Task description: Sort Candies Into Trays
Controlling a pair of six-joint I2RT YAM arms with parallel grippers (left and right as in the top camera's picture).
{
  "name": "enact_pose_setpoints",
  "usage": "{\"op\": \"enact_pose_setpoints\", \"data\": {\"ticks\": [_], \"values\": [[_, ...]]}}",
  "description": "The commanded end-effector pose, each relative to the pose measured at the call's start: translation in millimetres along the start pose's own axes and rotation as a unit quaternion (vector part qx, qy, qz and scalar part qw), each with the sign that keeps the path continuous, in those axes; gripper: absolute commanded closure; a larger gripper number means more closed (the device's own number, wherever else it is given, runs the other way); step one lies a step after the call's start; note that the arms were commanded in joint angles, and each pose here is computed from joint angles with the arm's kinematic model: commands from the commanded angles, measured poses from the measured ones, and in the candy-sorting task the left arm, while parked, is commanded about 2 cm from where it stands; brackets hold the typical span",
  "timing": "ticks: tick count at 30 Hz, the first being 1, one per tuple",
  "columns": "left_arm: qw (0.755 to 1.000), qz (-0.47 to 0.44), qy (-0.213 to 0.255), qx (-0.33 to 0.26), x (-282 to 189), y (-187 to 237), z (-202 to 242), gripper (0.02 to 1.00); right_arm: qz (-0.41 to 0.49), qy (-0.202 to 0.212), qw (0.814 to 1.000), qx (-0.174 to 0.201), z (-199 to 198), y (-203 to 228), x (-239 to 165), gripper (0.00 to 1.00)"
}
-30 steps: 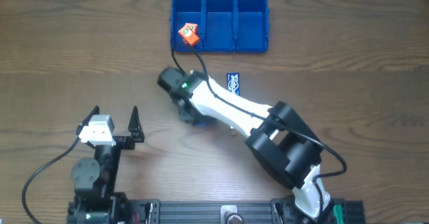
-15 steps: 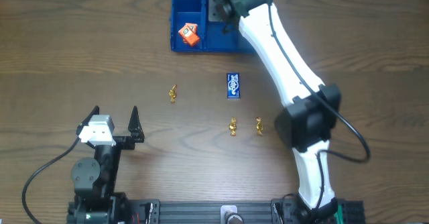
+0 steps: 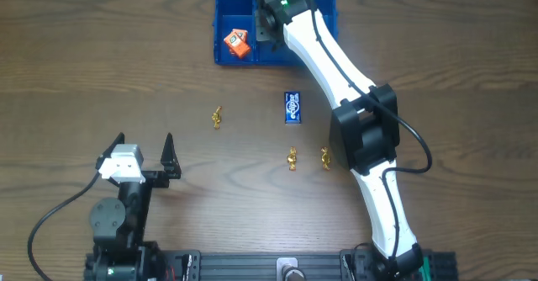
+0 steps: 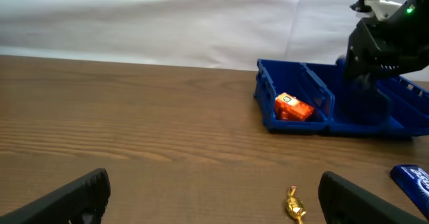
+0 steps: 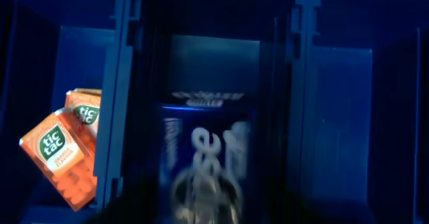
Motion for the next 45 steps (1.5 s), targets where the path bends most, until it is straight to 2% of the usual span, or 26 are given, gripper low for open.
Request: {"op": "enact_pose_setpoints", "data": {"ticks": [1,3,6,9,11,13,17,20,24,30,36,43,45], "values": [[1.000,0.023,0.006,0.006,1.0,14.8,-1.7,0.020,-0.022,-0.024,0.999,0.008,4.3,-17.9,-19.8,0.211],[1.000,0.023,0.006,0.006,1.0,14.8,-1.7,0.020,-0.038,-0.035,0.999,0.011,6.0,-28.0,-38.0,0.143],[1.000,0.023,0.006,0.006,1.0,14.8,-1.7,0.023,-0.050,-0.051,0.997,0.015,4.2,-36.1,-71.0,0.134],[1.000,0.023,0.006,0.006,1.0,14.8,-1.7,0.020,-0.035,-0.042,0.998,0.012,-8.6,-27.5,-103.2,0.130],[1.000,0.023,0.006,0.006,1.0,14.8,-1.7,0.020,-0.007,-0.023,1.000,0.006,-21.2,-8.8,-108.8,0.130],[1.000,0.023,0.006,0.006,1.0,14.8,-1.7,0.020,0.028,-0.006,1.000,-0.002,-29.3,18.4,-99.5,0.130],[1.000,0.023,0.006,0.006,1.0,14.8,-1.7,0.023,0.106,0.037,0.994,0.011,-46.4,78.8,-64.0,0.121],[1.000,0.023,0.006,0.006,1.0,14.8,-1.7,0.020,0.156,0.043,0.987,0.007,-56.1,119.6,-36.8,0.121],[1.000,0.023,0.006,0.006,1.0,14.8,-1.7,0.020,0.193,0.039,0.980,0.006,-61.2,150.9,-20.4,0.121],[1.000,0.023,0.006,0.006,1.0,14.8,-1.7,0.020,0.205,0.016,0.979,0.001,-51.6,169.4,-10.2,0.128],[1.000,0.023,0.006,0.006,1.0,14.8,-1.7,0.020,0.218,0.026,0.976,0.005,-52.8,182.2,-2.5,0.143],[1.000,0.023,0.006,0.006,1.0,14.8,-1.8,0.020,0.221,0.030,0.975,0.013,-51.4,185.3,-1.3,0.310],[1.000,0.023,0.006,0.006,1.0,14.8,-1.7,0.023,0.224,0.032,0.974,0.012,-51.8,187.3,0.9,0.318]]}}
Point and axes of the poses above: each gripper's point midway between its finger pads, its own x axis out along the fingers, its own z axis along the line the jaws close on, y = z × x, the point moved 3 cm from there along -x, back along the fingers, and after that the axes turned 8 degrees about x, right-handed, at the moved point
